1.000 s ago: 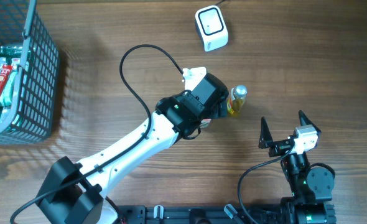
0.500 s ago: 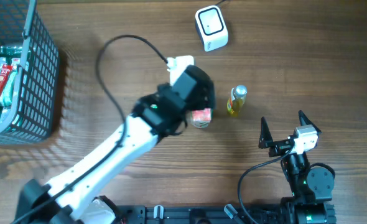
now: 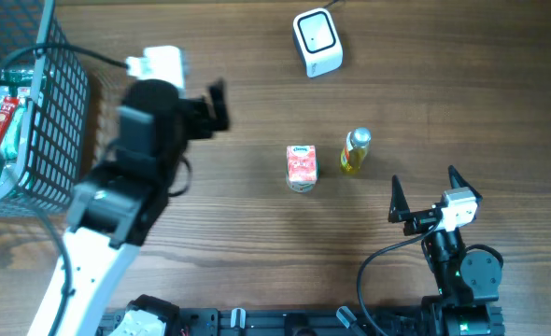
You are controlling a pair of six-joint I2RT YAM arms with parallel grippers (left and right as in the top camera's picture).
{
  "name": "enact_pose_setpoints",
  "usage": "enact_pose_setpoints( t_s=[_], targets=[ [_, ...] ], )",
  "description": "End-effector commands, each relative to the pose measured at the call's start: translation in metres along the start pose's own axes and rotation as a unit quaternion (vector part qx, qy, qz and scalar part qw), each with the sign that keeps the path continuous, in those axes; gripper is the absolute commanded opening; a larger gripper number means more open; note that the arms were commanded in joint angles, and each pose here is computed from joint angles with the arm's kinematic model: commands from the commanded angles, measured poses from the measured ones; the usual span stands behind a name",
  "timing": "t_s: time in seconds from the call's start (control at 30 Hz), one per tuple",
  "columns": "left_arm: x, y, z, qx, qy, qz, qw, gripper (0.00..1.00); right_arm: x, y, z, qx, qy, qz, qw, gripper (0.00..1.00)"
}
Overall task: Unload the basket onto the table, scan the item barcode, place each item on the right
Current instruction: 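Place the carton beside the bottle and withdraw the left gripper, then reach into the basket and grasp the green 3M glove pack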
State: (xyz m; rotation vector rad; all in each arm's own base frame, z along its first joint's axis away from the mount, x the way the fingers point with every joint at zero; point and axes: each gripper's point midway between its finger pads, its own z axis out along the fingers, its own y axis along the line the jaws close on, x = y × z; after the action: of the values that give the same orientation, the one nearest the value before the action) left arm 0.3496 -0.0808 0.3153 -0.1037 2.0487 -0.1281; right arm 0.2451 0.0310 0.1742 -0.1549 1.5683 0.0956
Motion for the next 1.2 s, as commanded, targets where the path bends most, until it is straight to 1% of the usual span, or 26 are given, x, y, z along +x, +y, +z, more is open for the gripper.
enact_pose_setpoints(
  t_s=[0.0,0.1,0.13,0.23,0.27,0.37,0.43,0.53,0.6,0.63,0.7,0.77,0.83,0.93,1.07,1.1,1.17],
  targets=[
    [-0.042,0.067,-0.020,-0.121,-0.078,0.028,0.989,1.00,-0.002,-0.004,-0.001,0.009,-0.005,0.006,1.000,1.00],
    [-0.073,0.114,-0.033,-0.196,-0.129,0.035,0.971,1.00,-0.002,-0.004,-0.001,0.009,-0.005,0.006,1.000,1.00],
    [-0.086,0.135,-0.041,-0.225,-0.150,0.036,0.962,1.00,-0.002,-0.004,-0.001,0.009,-0.005,0.006,1.000,1.00],
    [-0.102,0.182,-0.058,-0.288,-0.182,0.016,0.940,1.00,-0.002,-0.004,-0.001,0.009,-0.005,0.006,1.000,1.00],
    [-0.104,0.197,-0.064,-0.308,-0.187,0.011,0.933,1.00,-0.002,-0.004,-0.001,0.009,-0.005,0.007,1.000,1.00],
    [-0.107,0.253,-0.074,-0.369,-0.178,0.033,0.912,1.00,-0.002,-0.004,-0.001,0.009,-0.005,0.006,1.000,1.00],
    [-0.104,0.287,-0.075,-0.390,-0.162,0.042,0.905,1.00,-0.002,-0.004,-0.001,0.009,-0.005,0.006,1.000,1.00],
    [-0.084,0.323,-0.058,-0.384,-0.121,0.031,0.915,1.00,-0.002,-0.004,-0.001,0.009,-0.005,0.007,1.000,1.00],
    [-0.054,0.354,-0.036,-0.375,-0.071,0.012,0.924,1.00,-0.002,-0.004,-0.001,0.009,-0.005,0.006,1.000,1.00],
    [-0.038,0.371,-0.027,-0.380,-0.047,0.001,0.924,1.00,-0.002,-0.004,-0.001,0.009,-0.005,0.006,1.000,1.00],
    [-0.018,0.390,-0.015,-0.379,-0.018,-0.009,0.925,1.00,-0.002,-0.004,-0.001,0.009,-0.005,0.006,1.000,1.00],
    [0.000,0.403,0.003,-0.346,0.005,-0.017,0.938,1.00,-0.002,-0.004,-0.001,0.009,-0.005,0.006,1.000,1.00],
    [0.012,0.409,0.026,-0.287,0.020,-0.037,0.957,1.00,-0.002,-0.004,-0.001,0.009,-0.005,0.006,1.000,1.00],
    [0.015,0.431,0.045,-0.270,0.065,-0.077,0.957,1.00,-0.002,-0.004,-0.001,0.009,-0.005,0.006,1.000,1.00],
    [-0.018,0.438,0.061,-0.241,0.118,-0.098,0.958,1.00,-0.002,-0.004,-0.001,0.009,-0.005,0.006,1.000,1.00],
    [-0.019,0.436,0.065,-0.231,0.139,-0.092,0.959,1.00,-0.002,-0.004,-0.001,0.009,-0.005,0.006,1.000,1.00],
    [-0.012,0.433,0.076,-0.221,0.177,-0.066,0.957,1.00,-0.002,-0.004,-0.001,0.009,-0.005,0.006,1.000,1.00]
  ],
)
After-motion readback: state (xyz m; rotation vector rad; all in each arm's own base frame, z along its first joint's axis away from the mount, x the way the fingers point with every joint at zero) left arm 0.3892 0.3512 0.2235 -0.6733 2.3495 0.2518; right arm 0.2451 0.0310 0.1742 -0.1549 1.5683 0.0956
